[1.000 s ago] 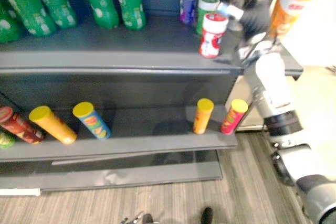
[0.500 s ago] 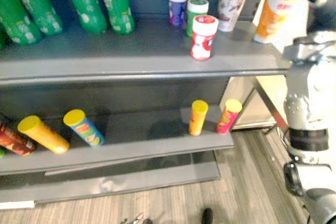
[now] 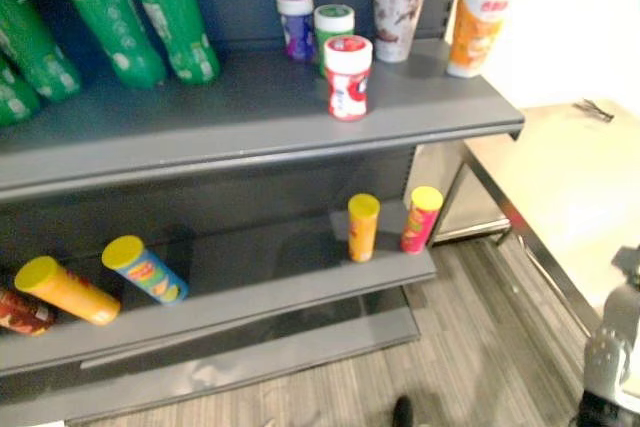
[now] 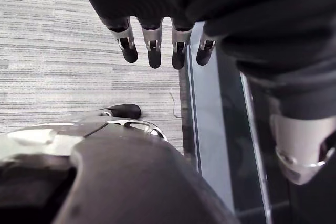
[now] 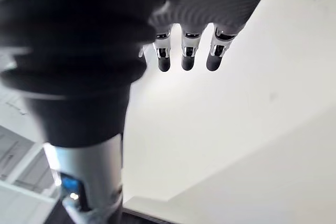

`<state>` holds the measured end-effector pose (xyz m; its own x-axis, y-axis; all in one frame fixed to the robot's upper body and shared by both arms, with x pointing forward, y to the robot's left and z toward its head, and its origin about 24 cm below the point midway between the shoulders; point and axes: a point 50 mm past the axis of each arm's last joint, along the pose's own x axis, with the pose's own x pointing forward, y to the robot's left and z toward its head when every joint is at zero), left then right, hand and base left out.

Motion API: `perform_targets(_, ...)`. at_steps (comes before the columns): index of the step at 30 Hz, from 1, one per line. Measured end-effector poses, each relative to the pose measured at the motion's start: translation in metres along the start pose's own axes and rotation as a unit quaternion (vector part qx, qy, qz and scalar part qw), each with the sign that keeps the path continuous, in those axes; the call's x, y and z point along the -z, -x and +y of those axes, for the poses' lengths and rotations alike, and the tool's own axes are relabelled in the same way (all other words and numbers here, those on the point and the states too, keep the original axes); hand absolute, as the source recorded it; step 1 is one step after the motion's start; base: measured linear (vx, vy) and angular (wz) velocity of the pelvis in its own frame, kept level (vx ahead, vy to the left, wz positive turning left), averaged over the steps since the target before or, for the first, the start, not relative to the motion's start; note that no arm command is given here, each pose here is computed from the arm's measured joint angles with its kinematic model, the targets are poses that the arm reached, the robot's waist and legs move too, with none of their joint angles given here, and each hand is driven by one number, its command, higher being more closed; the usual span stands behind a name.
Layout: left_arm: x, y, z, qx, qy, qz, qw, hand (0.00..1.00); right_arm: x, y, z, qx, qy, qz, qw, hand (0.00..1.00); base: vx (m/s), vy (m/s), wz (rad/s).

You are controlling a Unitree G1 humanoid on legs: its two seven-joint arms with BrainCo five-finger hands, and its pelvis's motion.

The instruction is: Put the gum and the chips on the shelf.

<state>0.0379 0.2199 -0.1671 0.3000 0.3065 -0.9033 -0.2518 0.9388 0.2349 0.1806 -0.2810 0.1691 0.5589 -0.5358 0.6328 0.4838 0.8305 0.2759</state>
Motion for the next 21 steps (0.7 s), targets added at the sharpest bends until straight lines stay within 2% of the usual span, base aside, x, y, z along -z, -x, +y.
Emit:
perform_targets(3, 0.002, 0.001, -0.004, 0.005, -0.001, -0.002, 1.000, 0.00, 0.025, 0.035, -0.014, -0.009, 0.032, 0.102, 0.994, 0.00, 0.00, 0.000, 0.00)
perform_targets(7, 0.003, 0.001, -0.005, 0.007, -0.001, -0.001, 1.000, 0.00, 0.074, 0.098, -0.022, -0.058, 0.043, 0.292, 0.954, 0.00, 0.00, 0.007, -0.05)
perform_targets(8, 0.003, 0.001, -0.006, 0.008, 0.000, -0.002, 1.000, 0.00, 0.094, 0.128, -0.028, -0.070, 0.044, 0.377, 0.923, 0.00, 0.00, 0.000, 0.00)
perform_targets(12, 0.002, 0.001, -0.008, 0.017, -0.003, -0.002, 1.000, 0.00, 0.124, 0.193, -0.050, -0.066, 0.062, 0.530, 0.843, 0.00, 0.00, 0.000, 0.00)
perform_targets(18, 0.002, 0.001, -0.009, 0.018, -0.001, -0.002, 1.000, 0.00, 0.136, 0.261, -0.084, -0.009, 0.107, 0.663, 0.741, 0.00, 0.02, 0.004, 0.01)
perform_targets(21, 0.002, 0.001, -0.008, 0.017, 0.004, -0.002, 1.000, 0.00, 0.134, 0.282, -0.096, 0.025, 0.125, 0.695, 0.708, 0.00, 0.02, 0.006, 0.02)
